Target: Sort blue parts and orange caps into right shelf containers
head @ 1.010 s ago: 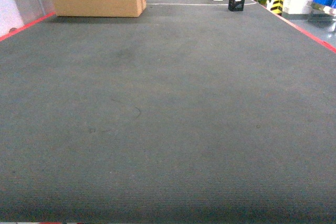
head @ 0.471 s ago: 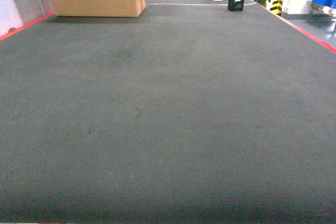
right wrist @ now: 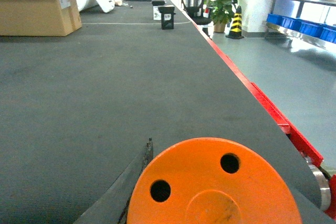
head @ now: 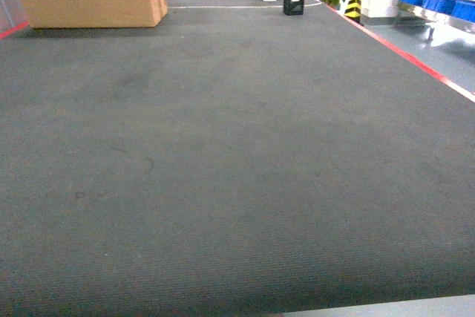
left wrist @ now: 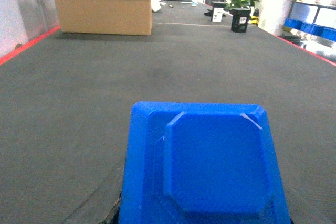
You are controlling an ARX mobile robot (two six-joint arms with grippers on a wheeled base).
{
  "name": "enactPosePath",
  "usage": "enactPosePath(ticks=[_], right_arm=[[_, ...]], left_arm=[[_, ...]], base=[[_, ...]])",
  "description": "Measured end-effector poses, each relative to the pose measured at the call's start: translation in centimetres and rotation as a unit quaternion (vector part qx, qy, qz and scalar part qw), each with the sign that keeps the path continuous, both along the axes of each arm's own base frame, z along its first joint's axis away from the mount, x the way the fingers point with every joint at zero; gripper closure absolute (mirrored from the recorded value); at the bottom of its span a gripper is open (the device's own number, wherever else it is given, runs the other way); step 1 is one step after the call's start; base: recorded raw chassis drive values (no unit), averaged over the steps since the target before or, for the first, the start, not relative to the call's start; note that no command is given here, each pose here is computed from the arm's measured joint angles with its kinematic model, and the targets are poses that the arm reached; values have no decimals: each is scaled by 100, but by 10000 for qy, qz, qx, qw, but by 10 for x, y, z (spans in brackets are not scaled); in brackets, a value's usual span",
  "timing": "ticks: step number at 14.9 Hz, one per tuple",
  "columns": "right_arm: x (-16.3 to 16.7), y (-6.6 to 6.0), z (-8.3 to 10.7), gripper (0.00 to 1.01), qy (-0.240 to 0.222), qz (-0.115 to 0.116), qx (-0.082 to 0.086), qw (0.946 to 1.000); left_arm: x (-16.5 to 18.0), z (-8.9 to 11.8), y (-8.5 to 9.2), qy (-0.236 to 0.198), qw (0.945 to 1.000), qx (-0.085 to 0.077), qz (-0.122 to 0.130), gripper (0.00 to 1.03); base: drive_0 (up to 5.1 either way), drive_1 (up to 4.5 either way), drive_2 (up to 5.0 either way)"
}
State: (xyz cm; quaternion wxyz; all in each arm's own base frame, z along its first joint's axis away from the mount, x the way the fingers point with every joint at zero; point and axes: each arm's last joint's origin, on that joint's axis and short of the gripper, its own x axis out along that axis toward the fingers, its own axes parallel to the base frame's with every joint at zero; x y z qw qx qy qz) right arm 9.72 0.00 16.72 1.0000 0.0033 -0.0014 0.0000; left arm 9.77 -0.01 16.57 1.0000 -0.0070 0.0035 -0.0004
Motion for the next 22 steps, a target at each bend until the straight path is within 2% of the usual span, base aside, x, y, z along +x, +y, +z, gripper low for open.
enactPosePath(ticks=[22], right_arm=[[0,0,0,57,2,0,0,10000]], left_arm=[[0,0,0,0,10000,0,0,60]], base=[[-157,-157,-157]])
